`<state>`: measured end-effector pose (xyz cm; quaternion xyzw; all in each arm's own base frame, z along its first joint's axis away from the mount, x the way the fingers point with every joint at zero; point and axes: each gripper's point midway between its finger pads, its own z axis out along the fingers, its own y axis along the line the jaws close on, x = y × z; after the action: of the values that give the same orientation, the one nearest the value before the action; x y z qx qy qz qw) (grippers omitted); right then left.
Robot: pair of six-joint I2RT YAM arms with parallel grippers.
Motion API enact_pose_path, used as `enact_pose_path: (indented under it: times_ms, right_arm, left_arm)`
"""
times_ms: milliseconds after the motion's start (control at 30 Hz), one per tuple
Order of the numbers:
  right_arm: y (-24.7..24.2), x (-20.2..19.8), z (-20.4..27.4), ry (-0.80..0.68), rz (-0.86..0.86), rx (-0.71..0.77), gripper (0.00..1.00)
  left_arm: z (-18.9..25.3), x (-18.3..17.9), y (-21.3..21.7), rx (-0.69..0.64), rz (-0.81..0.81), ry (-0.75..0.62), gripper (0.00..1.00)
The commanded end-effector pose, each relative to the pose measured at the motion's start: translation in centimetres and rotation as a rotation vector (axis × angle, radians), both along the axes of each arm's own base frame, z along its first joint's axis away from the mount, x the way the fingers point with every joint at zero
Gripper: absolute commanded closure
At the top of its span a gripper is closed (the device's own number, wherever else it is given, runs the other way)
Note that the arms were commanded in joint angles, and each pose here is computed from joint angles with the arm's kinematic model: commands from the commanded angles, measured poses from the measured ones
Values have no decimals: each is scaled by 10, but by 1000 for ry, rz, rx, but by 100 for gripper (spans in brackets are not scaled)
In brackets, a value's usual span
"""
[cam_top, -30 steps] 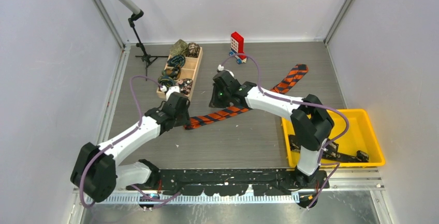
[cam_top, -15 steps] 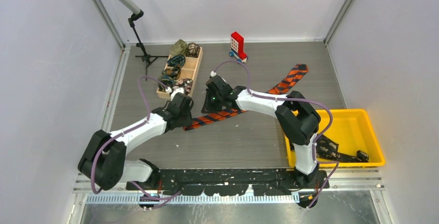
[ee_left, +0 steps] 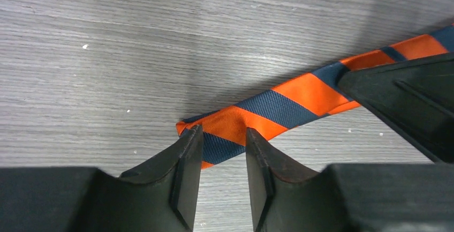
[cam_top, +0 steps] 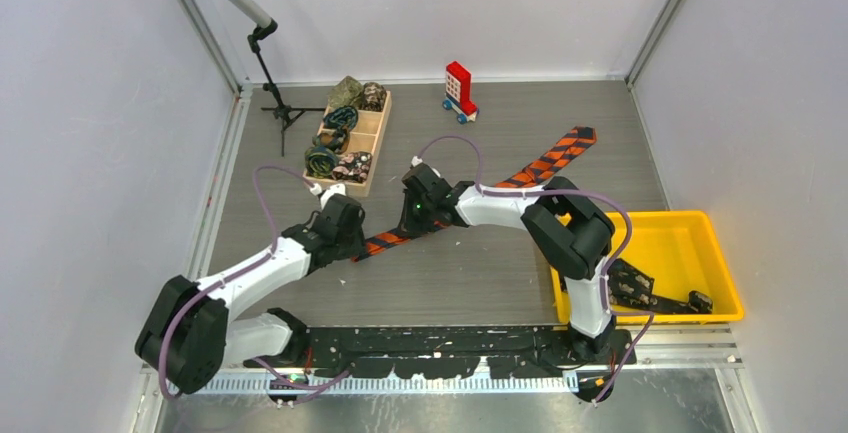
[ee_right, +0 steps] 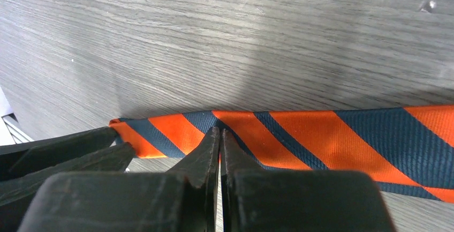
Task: Roll the ties
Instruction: Flatten out the tie at the center of the board, then roll the tie at the center of the board.
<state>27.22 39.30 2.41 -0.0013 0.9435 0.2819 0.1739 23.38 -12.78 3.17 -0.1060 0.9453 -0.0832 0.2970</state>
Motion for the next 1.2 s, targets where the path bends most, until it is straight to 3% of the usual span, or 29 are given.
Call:
enact_pose_path:
  times_ms: [0,67,267,367,567,667,700,733,767,833,867,1067,1167]
  right_arm:
    - [1,2,7,-26,6,-6,94]
    - [1,4,16,-43,12,-4,94]
    - [5,3,47,-113,34,12,94]
    - [8,1,65,-187,64,23,94]
    - [-17,10,103,-374,48,-38,87]
    - [-28,16,127,-441,-13,8,85]
    - [-32,17,132,-435,-37,44,75]
    - [-35,17,134,-417,-50,92,55]
    - [-35,15,136,-397,-45,157,41]
    - [-37,14,138,-365,-44,248,24]
    - [-38,15,137,-351,-48,250,21]
    - [-40,12,130,-336,-14,214,24]
    - [-37,11,128,-321,-11,224,28]
  left_arm:
    - [29,6,0,-41,19,-74,60]
    - [42,5,3,-45,25,-101,52]
    - [60,-5,16,-39,45,-138,10]
    - [62,-11,20,-80,90,-143,1]
    - [73,-18,21,-243,166,-202,0]
    - [80,-18,17,-293,111,-294,0]
    - [81,-18,16,-314,112,-316,0]
    - [79,-19,17,-332,122,-332,0]
    - [78,-19,18,-347,136,-345,0]
    - [72,-23,22,-358,175,-330,0]
    - [68,-26,23,-354,189,-306,0]
    - [55,-36,17,-344,226,-139,7]
    - [49,-35,10,-409,282,-101,19]
